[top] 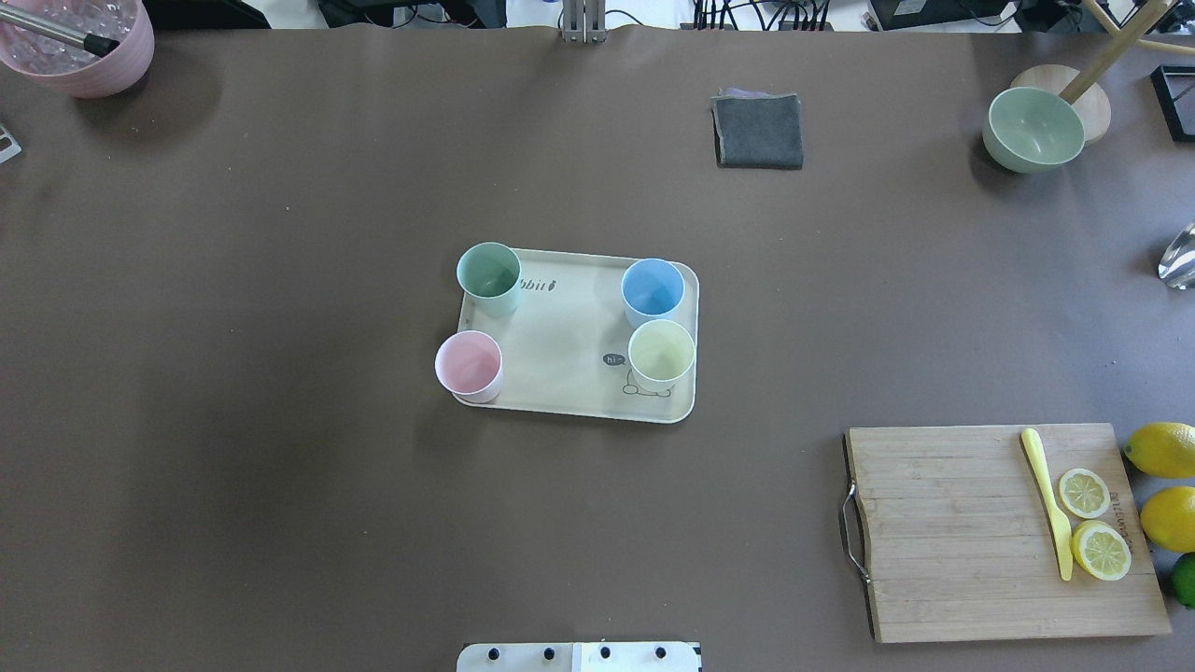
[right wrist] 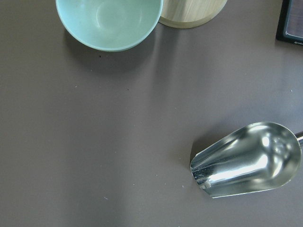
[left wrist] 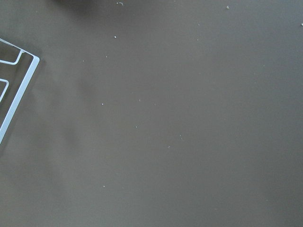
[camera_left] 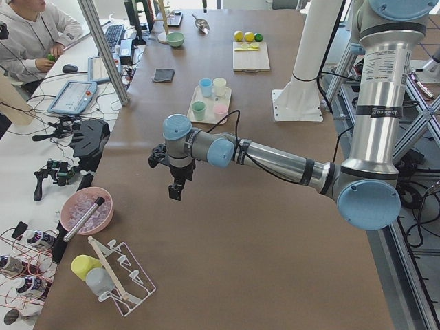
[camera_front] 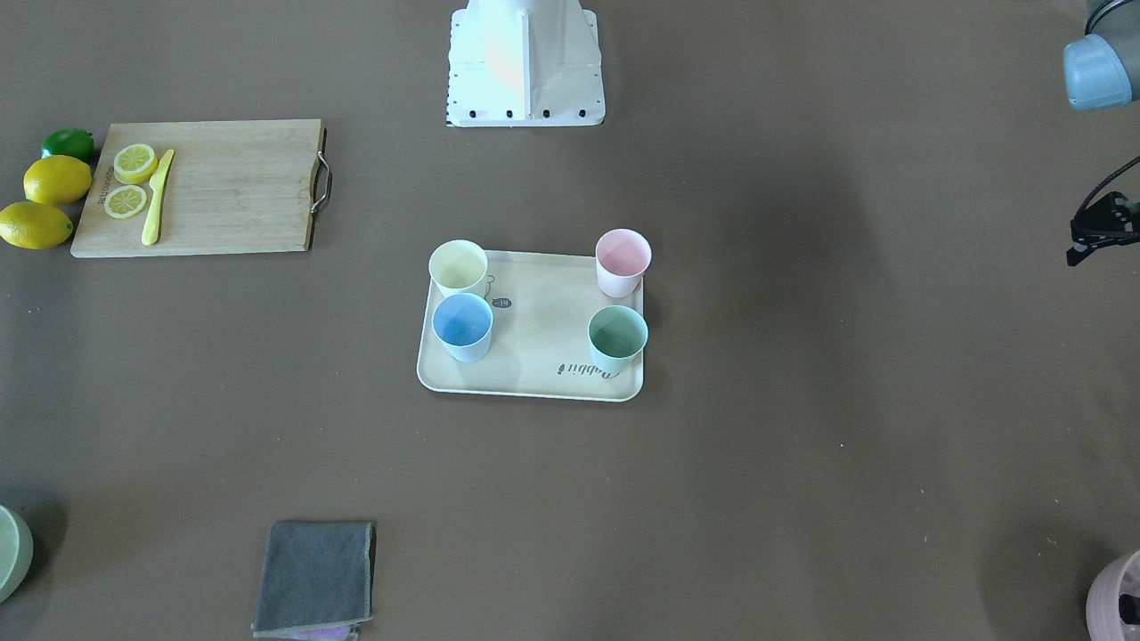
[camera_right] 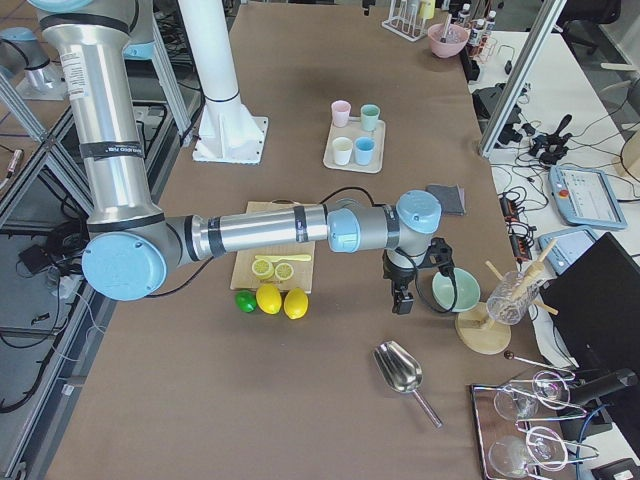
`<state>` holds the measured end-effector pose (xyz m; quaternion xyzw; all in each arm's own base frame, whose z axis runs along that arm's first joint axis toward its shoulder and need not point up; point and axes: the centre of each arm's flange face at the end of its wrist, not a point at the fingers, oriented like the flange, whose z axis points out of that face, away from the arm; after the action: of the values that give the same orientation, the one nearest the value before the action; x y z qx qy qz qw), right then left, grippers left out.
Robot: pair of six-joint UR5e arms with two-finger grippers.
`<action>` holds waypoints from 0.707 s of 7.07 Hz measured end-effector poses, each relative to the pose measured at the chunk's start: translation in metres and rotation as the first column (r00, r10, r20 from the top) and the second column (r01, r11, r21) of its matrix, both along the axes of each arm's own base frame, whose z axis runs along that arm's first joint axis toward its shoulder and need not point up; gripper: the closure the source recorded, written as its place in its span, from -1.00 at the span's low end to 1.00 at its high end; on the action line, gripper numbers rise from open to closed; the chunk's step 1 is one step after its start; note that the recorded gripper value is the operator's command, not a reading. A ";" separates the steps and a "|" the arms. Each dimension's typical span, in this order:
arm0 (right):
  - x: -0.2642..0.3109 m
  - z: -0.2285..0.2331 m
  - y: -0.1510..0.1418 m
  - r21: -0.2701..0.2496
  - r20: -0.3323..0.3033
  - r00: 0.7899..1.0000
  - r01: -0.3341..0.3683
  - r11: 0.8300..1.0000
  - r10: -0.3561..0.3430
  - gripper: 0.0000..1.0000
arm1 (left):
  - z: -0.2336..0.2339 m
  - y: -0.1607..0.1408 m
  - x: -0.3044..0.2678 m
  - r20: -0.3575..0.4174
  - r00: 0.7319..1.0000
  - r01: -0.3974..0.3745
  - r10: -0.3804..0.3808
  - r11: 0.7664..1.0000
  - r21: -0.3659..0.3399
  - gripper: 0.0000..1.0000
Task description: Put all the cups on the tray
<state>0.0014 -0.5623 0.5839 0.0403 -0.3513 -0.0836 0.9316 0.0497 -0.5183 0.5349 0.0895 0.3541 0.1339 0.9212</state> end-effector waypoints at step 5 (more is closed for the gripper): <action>-0.001 0.005 0.005 0.007 0.023 0.999 0.024 1.000 -0.025 -1.00 | 0.006 0.009 -0.029 -0.017 0.999 0.048 -0.048 0.999 -0.020 -0.96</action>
<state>0.0005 -0.5569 0.5887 0.0399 -0.3621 -0.0957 0.9264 0.0207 -0.5092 0.5406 0.0903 0.3614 0.1076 0.9218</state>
